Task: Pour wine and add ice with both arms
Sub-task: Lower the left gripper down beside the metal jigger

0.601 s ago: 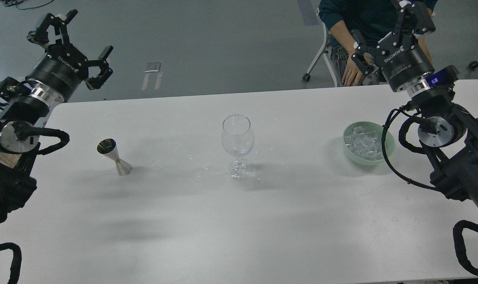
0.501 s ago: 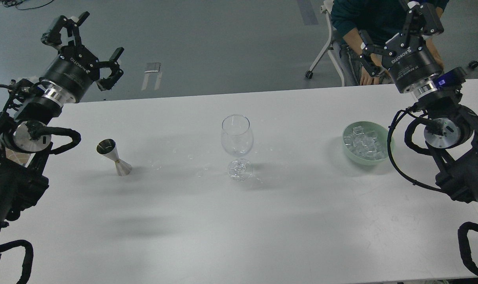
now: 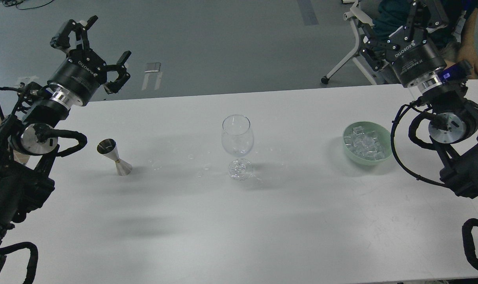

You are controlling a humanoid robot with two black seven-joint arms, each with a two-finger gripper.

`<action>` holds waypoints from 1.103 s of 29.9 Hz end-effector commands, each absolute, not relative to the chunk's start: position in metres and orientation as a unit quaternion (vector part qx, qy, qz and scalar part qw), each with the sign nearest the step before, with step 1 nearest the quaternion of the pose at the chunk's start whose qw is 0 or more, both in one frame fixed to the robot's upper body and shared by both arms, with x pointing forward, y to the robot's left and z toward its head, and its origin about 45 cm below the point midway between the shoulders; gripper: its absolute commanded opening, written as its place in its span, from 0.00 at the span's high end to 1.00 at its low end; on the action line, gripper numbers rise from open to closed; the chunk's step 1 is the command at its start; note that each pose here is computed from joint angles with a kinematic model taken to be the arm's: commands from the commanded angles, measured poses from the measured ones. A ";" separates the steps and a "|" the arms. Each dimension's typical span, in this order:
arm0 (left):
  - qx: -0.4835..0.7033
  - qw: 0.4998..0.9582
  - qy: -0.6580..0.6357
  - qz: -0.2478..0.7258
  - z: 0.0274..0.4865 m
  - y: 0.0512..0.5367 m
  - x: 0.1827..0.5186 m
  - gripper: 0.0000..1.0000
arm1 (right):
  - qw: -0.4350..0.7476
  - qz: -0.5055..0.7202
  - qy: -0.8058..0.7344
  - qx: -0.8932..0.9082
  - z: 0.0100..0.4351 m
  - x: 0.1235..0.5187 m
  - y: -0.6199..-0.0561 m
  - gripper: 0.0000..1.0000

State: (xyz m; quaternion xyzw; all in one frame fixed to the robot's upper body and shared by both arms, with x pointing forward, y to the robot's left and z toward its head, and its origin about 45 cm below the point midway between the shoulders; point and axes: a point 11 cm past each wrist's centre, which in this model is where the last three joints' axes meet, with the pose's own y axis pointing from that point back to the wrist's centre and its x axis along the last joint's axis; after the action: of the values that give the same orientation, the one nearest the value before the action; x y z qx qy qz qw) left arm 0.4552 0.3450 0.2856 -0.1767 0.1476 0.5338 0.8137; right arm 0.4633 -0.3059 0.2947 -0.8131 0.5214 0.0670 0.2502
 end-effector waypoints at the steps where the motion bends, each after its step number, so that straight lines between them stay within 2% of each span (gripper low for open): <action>1: -0.180 0.816 0.156 0.527 0.279 0.335 0.455 0.02 | 0.250 0.061 0.518 -0.816 0.301 0.465 -0.304 0.00; 6: -0.169 0.828 0.147 0.514 0.280 0.315 0.459 0.02 | 0.250 0.057 0.509 -0.821 0.308 0.470 -0.294 0.00; 22: -0.172 0.833 0.137 0.508 0.297 0.311 0.468 0.02 | 0.246 0.051 0.515 -0.820 0.310 0.470 -0.298 0.00; 28: -0.165 0.827 0.130 0.522 0.303 0.322 0.470 0.02 | 0.236 0.044 0.514 -0.824 0.317 0.476 -0.292 0.00; 33: -0.160 0.818 0.122 0.539 0.307 0.337 0.469 0.02 | 0.212 0.048 0.523 -0.824 0.306 0.477 -0.288 0.00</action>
State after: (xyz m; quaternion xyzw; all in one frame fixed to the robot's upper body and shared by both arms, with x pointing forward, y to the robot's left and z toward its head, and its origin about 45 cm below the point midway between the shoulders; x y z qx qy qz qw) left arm 0.4697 0.3318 0.3059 -0.1615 0.1247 0.5331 0.8211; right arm 0.4767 -0.2899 0.3106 -0.8245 0.5185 0.0460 0.2219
